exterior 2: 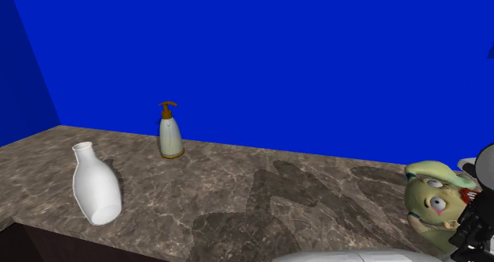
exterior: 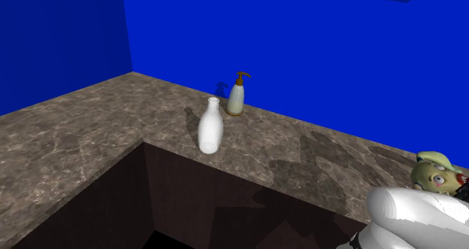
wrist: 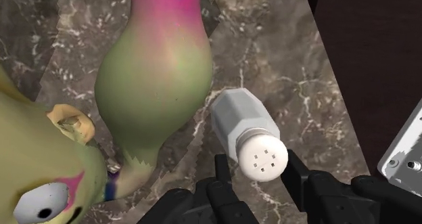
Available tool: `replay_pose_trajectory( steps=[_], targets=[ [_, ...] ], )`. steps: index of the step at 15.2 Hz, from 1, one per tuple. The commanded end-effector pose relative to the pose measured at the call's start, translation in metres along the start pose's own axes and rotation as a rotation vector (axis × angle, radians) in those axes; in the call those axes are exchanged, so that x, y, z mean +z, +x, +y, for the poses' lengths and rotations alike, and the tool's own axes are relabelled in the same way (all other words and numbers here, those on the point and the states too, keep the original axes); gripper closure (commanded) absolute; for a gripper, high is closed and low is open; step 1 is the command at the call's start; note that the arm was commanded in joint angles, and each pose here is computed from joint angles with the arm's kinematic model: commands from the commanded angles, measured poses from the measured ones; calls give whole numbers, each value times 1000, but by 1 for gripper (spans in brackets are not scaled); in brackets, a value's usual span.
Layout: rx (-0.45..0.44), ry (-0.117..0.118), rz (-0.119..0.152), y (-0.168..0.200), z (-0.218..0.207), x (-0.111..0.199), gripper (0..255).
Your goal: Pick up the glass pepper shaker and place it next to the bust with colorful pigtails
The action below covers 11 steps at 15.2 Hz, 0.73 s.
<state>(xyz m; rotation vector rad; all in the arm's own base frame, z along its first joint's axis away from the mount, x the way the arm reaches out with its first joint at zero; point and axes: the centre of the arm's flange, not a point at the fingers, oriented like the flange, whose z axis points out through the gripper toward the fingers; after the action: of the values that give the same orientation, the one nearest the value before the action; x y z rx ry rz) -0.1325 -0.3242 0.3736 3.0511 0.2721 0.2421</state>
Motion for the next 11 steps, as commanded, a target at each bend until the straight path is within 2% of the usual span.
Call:
replay_pose_trajectory(
  steps=[1,5,6,11],
  targets=[
    [0,0,0,0,0,1,255],
    [0,0,0,0,0,1,255],
    [0,0,0,0,0,1,0],
    [0,0,0,0,0,1,0]
  ],
)
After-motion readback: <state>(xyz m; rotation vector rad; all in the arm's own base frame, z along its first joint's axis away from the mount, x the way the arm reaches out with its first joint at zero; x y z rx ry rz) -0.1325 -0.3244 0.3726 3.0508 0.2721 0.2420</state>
